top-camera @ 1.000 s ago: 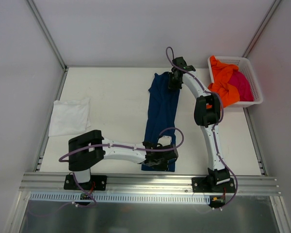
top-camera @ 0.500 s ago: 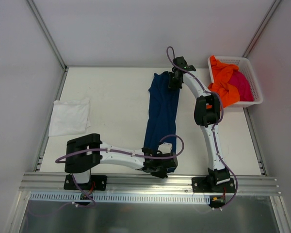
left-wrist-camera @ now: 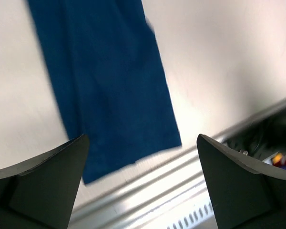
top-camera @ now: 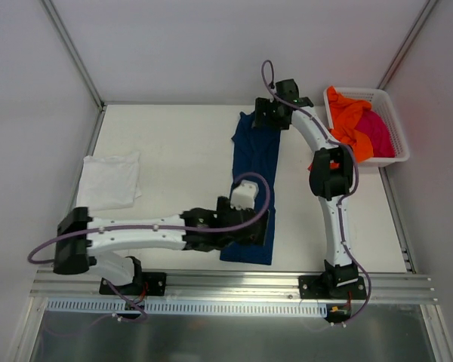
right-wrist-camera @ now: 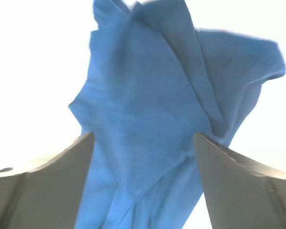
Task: Fold and stack the t-shirts
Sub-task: Grab the bottom of the folded rectangular tshirt with both arms
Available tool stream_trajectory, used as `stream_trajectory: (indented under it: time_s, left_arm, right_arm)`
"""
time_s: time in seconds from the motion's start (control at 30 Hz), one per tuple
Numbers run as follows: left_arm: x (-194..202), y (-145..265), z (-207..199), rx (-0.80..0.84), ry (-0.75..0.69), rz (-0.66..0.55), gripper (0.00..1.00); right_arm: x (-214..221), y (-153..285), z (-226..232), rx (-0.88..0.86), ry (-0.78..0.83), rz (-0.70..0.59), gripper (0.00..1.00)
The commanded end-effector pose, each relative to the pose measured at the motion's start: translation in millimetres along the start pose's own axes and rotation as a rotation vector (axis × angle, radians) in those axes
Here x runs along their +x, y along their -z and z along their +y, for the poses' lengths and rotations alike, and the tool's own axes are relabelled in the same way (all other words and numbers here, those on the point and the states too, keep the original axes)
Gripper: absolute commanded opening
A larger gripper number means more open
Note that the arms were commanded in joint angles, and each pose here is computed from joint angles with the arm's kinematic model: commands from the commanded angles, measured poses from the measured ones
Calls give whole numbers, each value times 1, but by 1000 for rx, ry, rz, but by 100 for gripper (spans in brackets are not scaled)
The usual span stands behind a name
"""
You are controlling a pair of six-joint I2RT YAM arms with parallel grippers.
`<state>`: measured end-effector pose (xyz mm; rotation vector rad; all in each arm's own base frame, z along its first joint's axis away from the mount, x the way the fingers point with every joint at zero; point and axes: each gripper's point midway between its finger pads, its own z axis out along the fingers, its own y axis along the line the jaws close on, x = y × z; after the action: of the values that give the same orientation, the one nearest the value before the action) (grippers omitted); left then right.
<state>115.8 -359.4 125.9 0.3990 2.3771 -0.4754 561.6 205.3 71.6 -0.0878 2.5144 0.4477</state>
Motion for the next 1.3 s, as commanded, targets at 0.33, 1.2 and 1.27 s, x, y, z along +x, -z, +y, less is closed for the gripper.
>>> stream_trajectory:
  time_s: [0.33, 1.2, 1.27]
  left_arm:
    - [-112, 57, 149, -163, 110, -321, 99]
    - [30, 2, 87, 499, 237, -142, 94]
    - [38, -1, 93, 480, 242, -131, 94]
  right_arm:
    - [-36, 316, 79, -99, 148, -410, 94]
    - [350, 249, -3, 183, -152, -111, 92]
    - [367, 237, -2, 189, -154, -97, 93]
